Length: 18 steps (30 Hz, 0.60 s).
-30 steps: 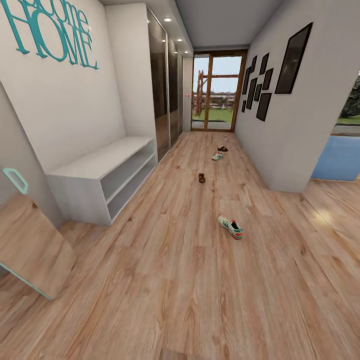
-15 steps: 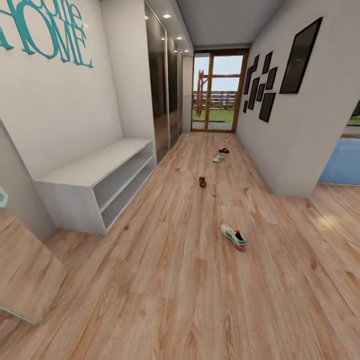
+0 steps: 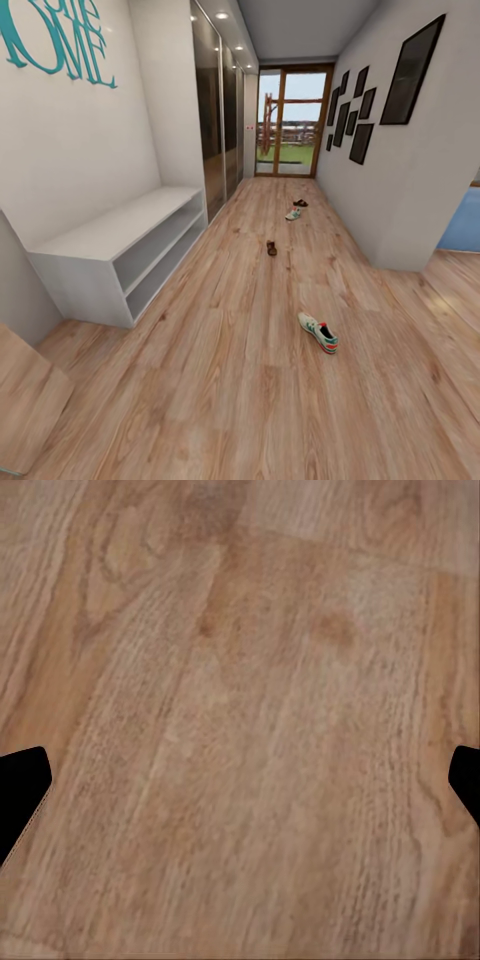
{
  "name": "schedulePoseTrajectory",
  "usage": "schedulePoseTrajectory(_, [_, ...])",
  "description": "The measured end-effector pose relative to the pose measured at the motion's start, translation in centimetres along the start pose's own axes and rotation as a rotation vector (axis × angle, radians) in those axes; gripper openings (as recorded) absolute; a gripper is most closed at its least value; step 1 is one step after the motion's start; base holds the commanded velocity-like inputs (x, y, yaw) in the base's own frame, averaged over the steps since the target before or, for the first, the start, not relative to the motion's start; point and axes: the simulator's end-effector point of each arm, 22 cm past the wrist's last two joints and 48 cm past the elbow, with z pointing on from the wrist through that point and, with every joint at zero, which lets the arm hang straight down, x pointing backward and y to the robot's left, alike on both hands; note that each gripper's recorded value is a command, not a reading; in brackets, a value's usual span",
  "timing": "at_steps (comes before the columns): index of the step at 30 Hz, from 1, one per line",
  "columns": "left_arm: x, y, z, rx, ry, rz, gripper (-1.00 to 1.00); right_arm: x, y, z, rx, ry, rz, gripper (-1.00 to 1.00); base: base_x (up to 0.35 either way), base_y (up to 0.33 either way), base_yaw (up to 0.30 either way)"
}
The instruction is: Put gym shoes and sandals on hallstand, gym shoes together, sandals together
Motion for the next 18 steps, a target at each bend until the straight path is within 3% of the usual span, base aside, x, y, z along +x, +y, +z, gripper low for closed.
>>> schedulePoseTrajectory(18, [0.0,0.0,0.0,0.0,0.0,0.0,1.0,0.0,0.0,0.0,0.0,0.0,0.0,1.0,0.339,0.0,0.0])
